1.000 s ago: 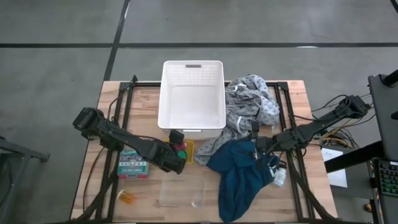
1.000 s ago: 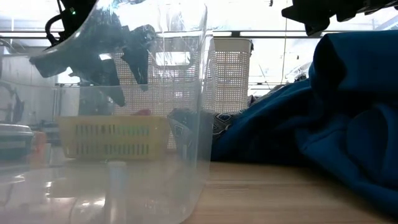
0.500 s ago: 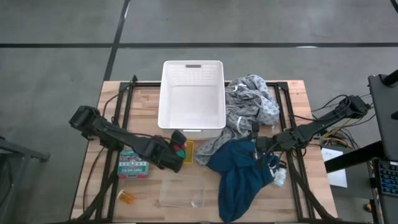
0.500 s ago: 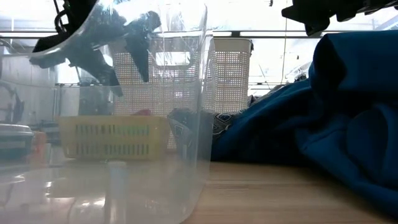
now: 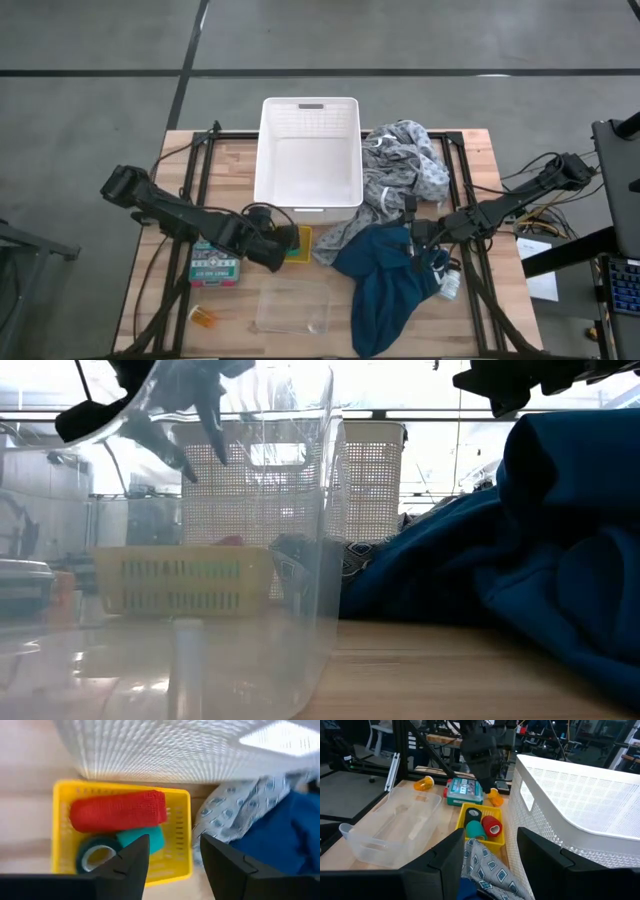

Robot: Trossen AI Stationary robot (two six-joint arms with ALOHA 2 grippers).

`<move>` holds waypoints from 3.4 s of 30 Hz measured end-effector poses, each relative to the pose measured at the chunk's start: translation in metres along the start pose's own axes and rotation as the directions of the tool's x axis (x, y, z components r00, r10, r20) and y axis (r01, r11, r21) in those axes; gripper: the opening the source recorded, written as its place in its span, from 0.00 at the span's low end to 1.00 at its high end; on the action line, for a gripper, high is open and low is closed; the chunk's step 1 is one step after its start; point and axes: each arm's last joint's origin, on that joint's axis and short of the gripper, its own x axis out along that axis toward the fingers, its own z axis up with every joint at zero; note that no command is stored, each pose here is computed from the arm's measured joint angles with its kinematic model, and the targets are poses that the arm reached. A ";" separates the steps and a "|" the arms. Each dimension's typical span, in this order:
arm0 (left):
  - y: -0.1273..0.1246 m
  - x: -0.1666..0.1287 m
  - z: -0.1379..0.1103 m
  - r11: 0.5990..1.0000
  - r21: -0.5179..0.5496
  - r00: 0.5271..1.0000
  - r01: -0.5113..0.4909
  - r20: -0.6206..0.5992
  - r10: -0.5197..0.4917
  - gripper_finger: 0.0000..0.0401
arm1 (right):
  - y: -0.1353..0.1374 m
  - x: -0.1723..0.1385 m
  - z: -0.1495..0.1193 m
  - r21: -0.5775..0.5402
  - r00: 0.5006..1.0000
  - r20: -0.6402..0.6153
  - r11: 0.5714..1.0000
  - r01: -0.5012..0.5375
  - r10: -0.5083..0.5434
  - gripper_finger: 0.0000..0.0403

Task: Pick & Place Medicine items
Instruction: Put the top orange medicine bottle into the transparent bin

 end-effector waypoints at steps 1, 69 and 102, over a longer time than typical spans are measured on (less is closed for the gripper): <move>0.001 -0.002 0.001 0.999 0.054 1.000 -0.001 -0.002 0.001 0.42 | 0.000 0.000 0.000 0.000 1.000 0.000 1.000 0.000 0.000 0.44; 0.078 -0.024 0.006 0.602 0.739 0.849 -0.301 -0.079 0.522 0.29 | 0.000 0.000 0.000 0.000 1.000 -0.001 1.000 0.000 0.000 0.45; 0.135 0.000 0.092 0.632 0.766 0.829 -0.115 -0.276 0.485 0.29 | 0.000 0.000 0.000 0.000 1.000 -0.001 1.000 0.000 0.000 0.45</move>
